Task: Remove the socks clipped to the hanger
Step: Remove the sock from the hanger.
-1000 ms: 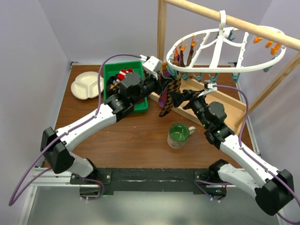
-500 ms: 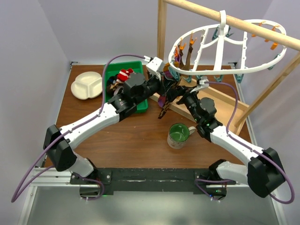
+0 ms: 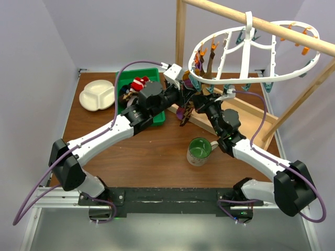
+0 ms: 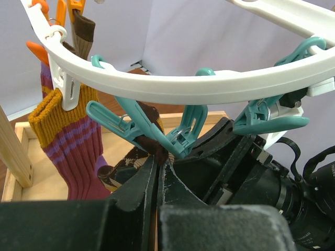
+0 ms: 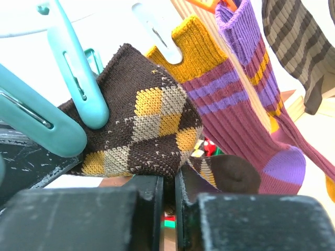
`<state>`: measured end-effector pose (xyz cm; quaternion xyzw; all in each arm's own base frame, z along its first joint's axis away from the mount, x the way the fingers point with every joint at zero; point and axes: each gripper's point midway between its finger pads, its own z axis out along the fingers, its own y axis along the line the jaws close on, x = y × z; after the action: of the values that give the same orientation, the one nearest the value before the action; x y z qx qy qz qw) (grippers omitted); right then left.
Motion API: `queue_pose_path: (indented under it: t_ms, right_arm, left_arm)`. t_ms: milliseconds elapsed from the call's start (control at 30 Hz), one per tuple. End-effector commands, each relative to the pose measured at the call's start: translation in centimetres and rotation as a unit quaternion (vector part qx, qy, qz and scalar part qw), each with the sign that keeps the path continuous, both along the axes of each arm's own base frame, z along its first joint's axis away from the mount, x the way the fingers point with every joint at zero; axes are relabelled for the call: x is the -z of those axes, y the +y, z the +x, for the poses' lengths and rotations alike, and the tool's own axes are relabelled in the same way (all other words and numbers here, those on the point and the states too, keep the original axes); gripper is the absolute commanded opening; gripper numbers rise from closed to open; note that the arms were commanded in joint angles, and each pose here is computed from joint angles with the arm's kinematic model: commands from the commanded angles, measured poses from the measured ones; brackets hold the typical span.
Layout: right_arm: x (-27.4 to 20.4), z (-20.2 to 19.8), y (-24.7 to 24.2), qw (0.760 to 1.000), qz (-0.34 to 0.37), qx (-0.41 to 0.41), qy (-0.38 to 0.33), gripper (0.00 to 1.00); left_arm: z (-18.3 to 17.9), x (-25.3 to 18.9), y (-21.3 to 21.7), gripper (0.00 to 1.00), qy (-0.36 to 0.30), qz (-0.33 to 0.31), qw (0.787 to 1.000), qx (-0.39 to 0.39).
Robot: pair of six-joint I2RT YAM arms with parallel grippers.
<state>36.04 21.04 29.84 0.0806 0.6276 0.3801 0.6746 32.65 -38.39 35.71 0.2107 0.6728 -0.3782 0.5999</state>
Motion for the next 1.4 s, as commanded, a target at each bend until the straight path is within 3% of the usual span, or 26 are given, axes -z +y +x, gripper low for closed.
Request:
queue_pose_path:
  t_ms: [0, 100, 333, 400, 700, 900, 1367]
  right_arm:
    - [-1.8, -0.3, -0.8, 0.999, 0.027, 0.015, -0.024, 0.00]
    - [-1.9, -0.9, 0.0, 0.999, 0.021, -0.012, -0.029, 0.00]
    - [-0.2, -1.8, 1.2, 0.998, 0.017, -0.054, -0.009, 0.00]
    - [0.0, -1.8, 1.2, 0.998, 0.021, -0.057, -0.005, 0.00]
    - [0.6, -1.2, 1.4, 0.998, 0.022, -0.065, 0.007, 0.00]
    - [0.6, -1.1, 1.6, 0.997, 0.015, -0.072, 0.011, 0.00]
    - [0.7, -0.7, 1.8, 0.997, 0.007, -0.071, 0.018, 0.00]
  left_arm:
    - [-0.4, -2.2, -0.1, 0.00, -0.013, -0.027, 1.000, -0.002]
    - [0.1, -1.9, 0.6, 0.00, -0.009, -0.024, 0.999, -0.027]
    - [0.6, -2.8, 2.9, 0.31, -0.017, -0.024, 0.997, -0.070]
    - [0.5, -3.5, 3.4, 0.34, -0.019, -0.030, 0.997, -0.074]
    - [2.1, -3.7, 5.6, 0.38, 0.023, -0.088, 0.996, -0.024]
    - [2.9, -4.2, 4.9, 0.43, 0.022, -0.101, 0.995, 0.010]
    - [3.3, -4.0, 2.6, 0.45, 0.023, -0.108, 0.992, 0.058]
